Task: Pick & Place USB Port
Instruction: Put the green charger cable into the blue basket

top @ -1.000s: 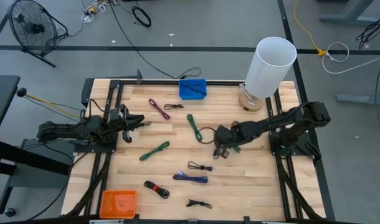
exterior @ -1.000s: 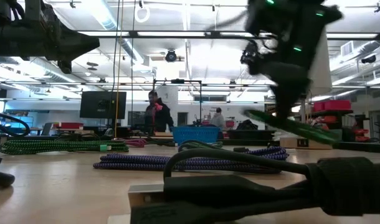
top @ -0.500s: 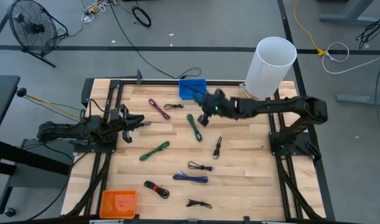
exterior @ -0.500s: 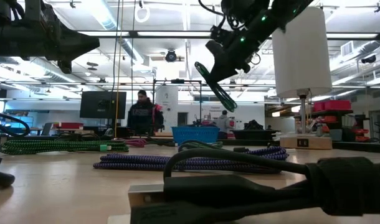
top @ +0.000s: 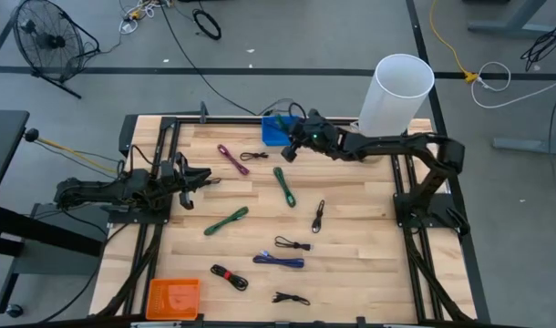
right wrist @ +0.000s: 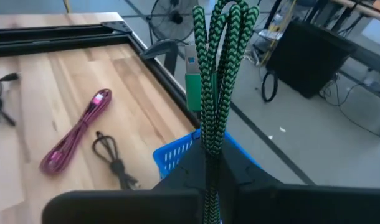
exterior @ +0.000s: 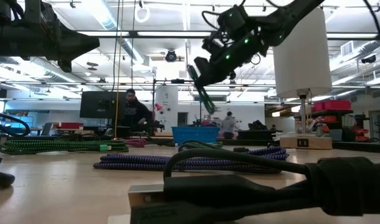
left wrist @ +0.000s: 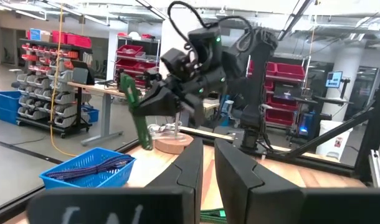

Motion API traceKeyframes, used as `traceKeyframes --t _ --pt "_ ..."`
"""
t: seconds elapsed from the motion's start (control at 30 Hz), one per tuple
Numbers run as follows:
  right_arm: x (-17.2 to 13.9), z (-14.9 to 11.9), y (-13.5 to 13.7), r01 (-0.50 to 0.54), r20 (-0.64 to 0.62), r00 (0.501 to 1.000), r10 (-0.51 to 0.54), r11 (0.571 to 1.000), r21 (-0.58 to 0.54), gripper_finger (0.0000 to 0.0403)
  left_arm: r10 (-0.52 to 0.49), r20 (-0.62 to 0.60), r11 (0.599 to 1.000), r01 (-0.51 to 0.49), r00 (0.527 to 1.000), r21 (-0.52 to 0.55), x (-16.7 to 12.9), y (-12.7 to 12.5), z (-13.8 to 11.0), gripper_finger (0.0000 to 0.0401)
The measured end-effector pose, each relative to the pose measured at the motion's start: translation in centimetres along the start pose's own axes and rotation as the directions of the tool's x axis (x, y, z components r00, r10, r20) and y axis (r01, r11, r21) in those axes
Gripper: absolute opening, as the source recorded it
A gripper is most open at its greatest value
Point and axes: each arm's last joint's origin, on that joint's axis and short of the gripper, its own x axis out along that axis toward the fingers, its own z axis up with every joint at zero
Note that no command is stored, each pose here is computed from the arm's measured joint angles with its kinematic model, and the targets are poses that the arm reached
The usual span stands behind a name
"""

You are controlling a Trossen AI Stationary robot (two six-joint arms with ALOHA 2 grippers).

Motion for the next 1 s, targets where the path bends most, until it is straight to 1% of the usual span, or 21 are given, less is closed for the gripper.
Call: traceKeyframes --t 0.17,0.37,0.67,0.9,1.0 --pt "1.9 -1.2 -0.2 0.040 0.015 0.999 -0.039 0.998 -0.053 0.0008 0.000 0.000 1.000 0.000 1.000 0.000 0.0 0.0 0.0 0.0046" --pt "3.0 -2.1 -1.2 0.081 -0.008 0.997 -0.081 0.996 -0.049 0.0008 0.000 0.000 1.000 0.000 1.000 0.001 0.0 0.0 0.0 0.0046" --pt "4.0 -3.0 -1.4 0.086 -0.011 0.996 -0.087 0.995 -0.051 0.0007 0.000 0.000 1.000 0.000 1.000 0.000 0.0 0.0 0.0 0.0046" --pt "4.1 -2.7 -1.4 0.093 0.026 0.995 -0.092 0.995 -0.038 0.0007 0.000 0.001 1.000 0.000 1.000 0.001 0.0 0.0 0.0 0.0046" --pt "4.2 -2.9 -1.4 0.087 0.016 0.996 -0.087 0.995 -0.038 0.0007 0.000 0.000 1.000 0.000 1.000 0.001 0.0 0.0 0.0 0.0046"
